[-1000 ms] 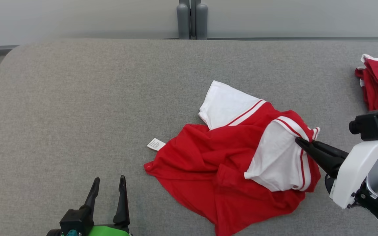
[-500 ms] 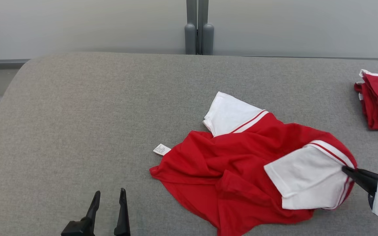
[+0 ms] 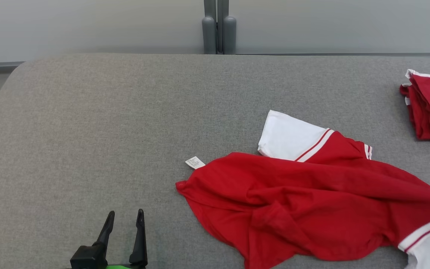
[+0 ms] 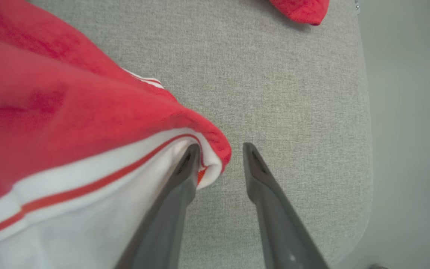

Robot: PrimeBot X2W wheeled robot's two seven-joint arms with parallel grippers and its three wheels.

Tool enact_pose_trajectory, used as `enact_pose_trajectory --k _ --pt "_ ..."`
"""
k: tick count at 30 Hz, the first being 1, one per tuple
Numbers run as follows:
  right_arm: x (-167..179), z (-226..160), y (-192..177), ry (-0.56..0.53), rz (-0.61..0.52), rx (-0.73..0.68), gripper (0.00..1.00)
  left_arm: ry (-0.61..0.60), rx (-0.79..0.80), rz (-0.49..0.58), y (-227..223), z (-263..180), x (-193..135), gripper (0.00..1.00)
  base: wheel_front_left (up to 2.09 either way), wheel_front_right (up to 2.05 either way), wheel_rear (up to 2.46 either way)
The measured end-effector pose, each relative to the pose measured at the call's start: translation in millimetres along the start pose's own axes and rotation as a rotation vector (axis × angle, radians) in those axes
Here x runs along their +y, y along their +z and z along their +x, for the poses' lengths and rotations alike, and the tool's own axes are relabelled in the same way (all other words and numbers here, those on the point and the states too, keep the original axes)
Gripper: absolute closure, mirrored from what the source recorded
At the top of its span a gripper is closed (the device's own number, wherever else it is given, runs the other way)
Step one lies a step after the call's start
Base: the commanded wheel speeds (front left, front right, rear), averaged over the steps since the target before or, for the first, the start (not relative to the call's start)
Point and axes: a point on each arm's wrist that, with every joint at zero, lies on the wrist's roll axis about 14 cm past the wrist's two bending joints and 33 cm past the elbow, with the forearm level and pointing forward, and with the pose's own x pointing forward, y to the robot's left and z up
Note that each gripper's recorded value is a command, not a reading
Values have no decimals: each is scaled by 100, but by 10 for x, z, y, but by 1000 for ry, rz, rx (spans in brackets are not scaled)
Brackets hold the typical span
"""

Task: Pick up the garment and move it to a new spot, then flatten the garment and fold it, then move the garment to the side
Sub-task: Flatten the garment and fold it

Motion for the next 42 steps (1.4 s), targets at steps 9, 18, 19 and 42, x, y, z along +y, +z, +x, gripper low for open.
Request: enact_pose_trajectory --k 9,18,19,42 --pt "-100 -72 489 -56 -36 -261 0 2 -2 -8 -7 -75 -11 0 0 0 0" --pt "254 -887 1519 -14 -112 -879 0 3 -22 -18 40 -148 -34 0 0 0 0" --pt "283 -966 1548 -15 -114 -923 0 1 -25 -18 48 -151 -42 0 0 0 0" --pt "1196 -1002 769 79 60 -925 0 -25 -39 -19 84 -181 -121 0 0 0 0"
